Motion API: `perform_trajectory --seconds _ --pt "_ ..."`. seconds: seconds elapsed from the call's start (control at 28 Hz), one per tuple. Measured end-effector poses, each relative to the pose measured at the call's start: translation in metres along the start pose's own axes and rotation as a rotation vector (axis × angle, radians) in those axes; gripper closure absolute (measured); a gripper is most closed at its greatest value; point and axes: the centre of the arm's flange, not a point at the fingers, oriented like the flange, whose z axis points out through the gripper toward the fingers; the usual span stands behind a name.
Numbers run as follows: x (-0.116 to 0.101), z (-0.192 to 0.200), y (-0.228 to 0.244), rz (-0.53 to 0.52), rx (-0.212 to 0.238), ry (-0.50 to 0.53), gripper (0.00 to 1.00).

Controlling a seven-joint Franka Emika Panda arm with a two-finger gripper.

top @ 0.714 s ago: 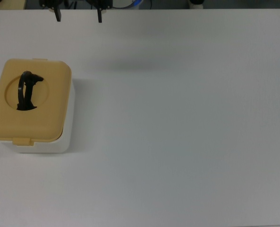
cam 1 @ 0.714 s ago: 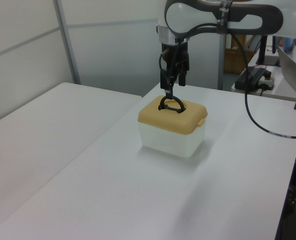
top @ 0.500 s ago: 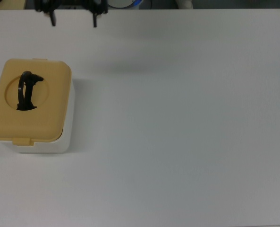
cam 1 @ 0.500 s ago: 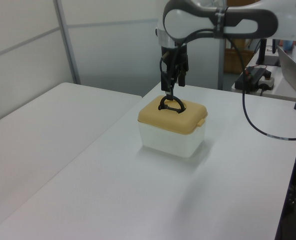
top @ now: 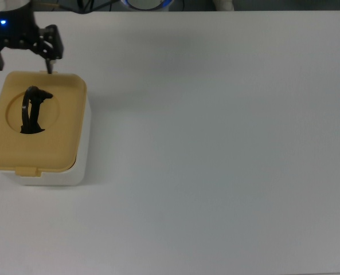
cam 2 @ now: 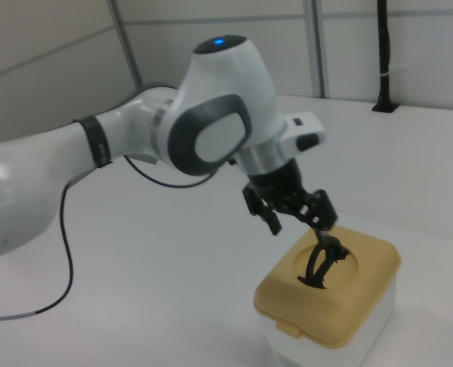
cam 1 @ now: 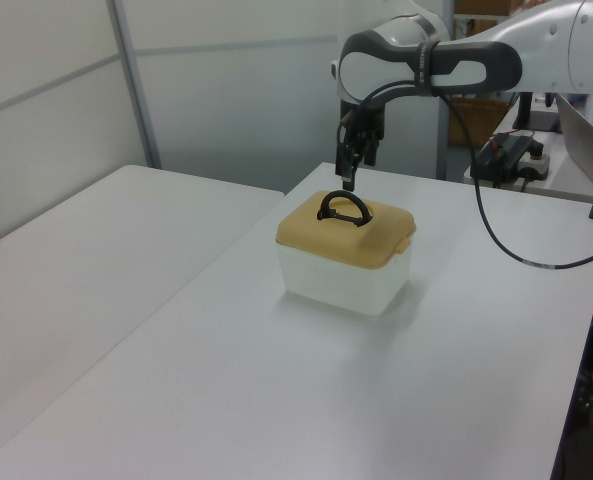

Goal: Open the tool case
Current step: 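Lower the open gripper onto the black handle of the tan lid, then close the gripper on the black lid handle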

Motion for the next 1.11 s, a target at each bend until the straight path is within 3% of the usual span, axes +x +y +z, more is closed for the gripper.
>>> perform_trajectory --seconds 0.18,0.5,0.82,1.0,1.04,1.11 --pt "-0.001 0.018 0.021 -0.025 -0.004 0.0 0.0" --pt "0.014 0.056 0.018 -0.04 0.0 0.012 0.0" --pt "0.019 0.057 0.006 -0.038 0.045 0.026 0.01" --pt "0.02 0.057 0.002 -0.029 0.07 0.034 0.2" --pt "0.02 0.058 0.002 -0.028 0.073 0.034 0.29" --pt "0.02 0.06 0.002 -0.025 0.077 0.033 0.36"
